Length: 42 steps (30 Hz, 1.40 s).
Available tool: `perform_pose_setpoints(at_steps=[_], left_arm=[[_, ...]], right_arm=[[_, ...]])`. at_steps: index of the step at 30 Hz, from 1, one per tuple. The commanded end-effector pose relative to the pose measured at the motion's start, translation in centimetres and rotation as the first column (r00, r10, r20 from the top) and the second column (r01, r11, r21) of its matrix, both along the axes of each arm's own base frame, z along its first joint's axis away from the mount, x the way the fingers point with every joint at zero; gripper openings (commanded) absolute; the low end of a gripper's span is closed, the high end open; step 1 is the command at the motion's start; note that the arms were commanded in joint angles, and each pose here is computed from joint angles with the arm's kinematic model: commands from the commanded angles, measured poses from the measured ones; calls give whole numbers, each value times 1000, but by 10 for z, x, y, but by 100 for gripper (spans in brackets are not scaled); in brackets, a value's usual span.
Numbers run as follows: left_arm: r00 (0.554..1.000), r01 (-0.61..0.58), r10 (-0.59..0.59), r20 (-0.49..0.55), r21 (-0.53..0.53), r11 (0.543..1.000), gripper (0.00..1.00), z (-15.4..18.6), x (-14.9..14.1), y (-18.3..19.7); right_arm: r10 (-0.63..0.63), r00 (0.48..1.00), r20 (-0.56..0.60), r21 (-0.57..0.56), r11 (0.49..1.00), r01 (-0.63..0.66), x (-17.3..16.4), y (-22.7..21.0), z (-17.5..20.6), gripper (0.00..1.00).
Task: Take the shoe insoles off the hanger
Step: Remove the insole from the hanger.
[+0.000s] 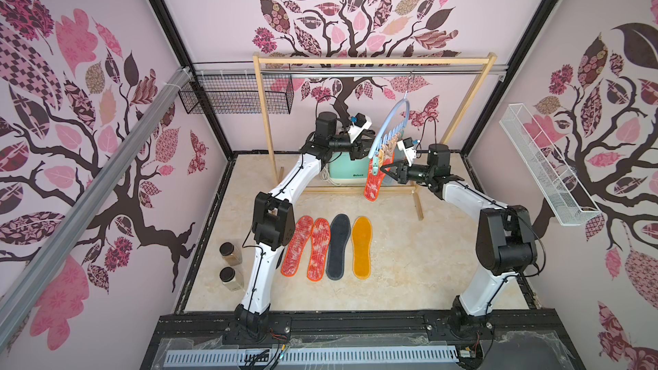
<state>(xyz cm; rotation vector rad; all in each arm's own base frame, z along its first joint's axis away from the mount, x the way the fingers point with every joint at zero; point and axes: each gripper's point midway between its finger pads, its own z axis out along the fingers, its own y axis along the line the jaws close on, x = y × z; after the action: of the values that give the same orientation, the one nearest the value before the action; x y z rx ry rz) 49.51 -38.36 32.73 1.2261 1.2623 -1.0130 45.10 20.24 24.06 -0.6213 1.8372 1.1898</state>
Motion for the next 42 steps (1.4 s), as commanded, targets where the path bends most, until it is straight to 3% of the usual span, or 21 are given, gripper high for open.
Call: perform_pose_setpoints(at_steps=[1, 11, 23, 42], left_arm=[[999, 41, -41, -3, -7, 999, 45, -4, -5, -14], [997, 79, -79, 20, -2, 997, 43, -2, -16, -32], [983, 185, -183, 28, -62, 981, 46, 26, -39, -35], [977, 213, -213, 11, -111, 971, 41, 31, -37, -44]], right_arm=[[17, 998, -57, -4, 1000, -17, 1, 6, -12, 0], [19, 998, -58, -3, 1000, -19, 1, 6, -12, 0], [24, 998, -62, -2, 1000, -25, 0, 7, -13, 0], [32, 997, -63, -2, 999, -32, 0, 10, -13, 0]])
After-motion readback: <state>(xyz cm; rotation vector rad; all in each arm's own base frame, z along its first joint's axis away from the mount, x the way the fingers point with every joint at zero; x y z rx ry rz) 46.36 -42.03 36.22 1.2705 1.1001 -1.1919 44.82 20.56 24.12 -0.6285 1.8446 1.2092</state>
